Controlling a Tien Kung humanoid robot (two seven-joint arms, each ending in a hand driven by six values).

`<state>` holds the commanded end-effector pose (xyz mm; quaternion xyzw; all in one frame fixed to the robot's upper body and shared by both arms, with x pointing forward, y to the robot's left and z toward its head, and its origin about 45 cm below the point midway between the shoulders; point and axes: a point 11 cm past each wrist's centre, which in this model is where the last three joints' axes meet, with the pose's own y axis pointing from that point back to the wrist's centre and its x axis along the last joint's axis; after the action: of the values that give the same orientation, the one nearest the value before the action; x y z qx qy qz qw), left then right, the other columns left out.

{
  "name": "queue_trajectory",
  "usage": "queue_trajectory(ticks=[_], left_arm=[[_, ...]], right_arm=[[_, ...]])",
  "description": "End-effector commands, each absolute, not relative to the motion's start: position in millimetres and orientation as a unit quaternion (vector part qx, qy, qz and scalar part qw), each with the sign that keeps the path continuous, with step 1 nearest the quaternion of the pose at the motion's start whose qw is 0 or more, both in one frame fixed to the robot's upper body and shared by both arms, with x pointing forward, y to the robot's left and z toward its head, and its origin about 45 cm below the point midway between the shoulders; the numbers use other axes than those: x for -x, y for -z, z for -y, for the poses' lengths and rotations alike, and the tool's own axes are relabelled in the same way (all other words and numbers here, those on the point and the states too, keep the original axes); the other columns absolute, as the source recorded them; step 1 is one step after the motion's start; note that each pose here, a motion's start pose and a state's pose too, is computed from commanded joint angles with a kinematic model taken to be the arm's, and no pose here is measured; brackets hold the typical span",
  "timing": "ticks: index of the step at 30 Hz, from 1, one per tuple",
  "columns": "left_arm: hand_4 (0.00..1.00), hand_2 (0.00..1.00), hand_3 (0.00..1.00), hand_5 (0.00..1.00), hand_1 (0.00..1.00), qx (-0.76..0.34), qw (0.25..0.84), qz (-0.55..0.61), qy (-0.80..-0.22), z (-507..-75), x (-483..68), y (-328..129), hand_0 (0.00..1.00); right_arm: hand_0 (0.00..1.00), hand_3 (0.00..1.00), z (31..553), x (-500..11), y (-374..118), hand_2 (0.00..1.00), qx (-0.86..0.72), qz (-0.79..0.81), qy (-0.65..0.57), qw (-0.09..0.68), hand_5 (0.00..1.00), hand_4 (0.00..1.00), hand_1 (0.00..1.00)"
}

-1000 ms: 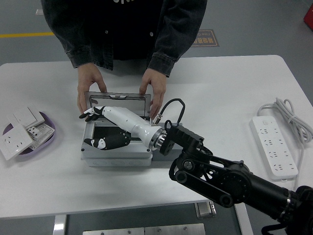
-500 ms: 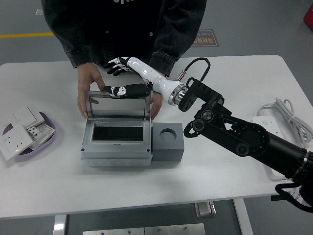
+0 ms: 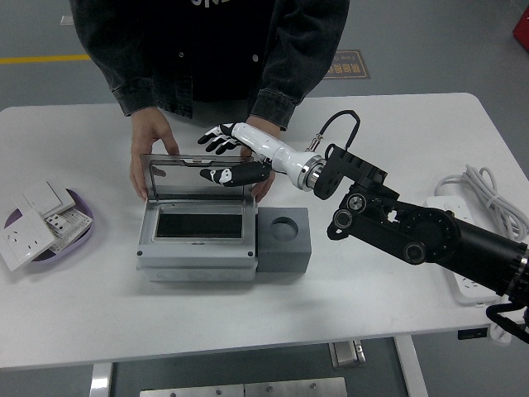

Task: Pick up the cylinder from the cube,place it in the box,flap close box

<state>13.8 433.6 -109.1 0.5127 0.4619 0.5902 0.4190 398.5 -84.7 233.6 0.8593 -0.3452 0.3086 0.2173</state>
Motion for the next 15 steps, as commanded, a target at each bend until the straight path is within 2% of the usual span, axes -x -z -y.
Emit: queue_trajectory(ticks=[15], left_arm=[[0.752, 0.661, 0.703, 0.324, 0.673, -0.508, 0.419, -0.462, -0.594, -433, -11, 109, 0.638]], right_arm=[[0.772, 0.739, 78, -342, -229, 0.709, -0.876, 0.286, -0.326, 0.212, 0.376, 0.729, 0.687]])
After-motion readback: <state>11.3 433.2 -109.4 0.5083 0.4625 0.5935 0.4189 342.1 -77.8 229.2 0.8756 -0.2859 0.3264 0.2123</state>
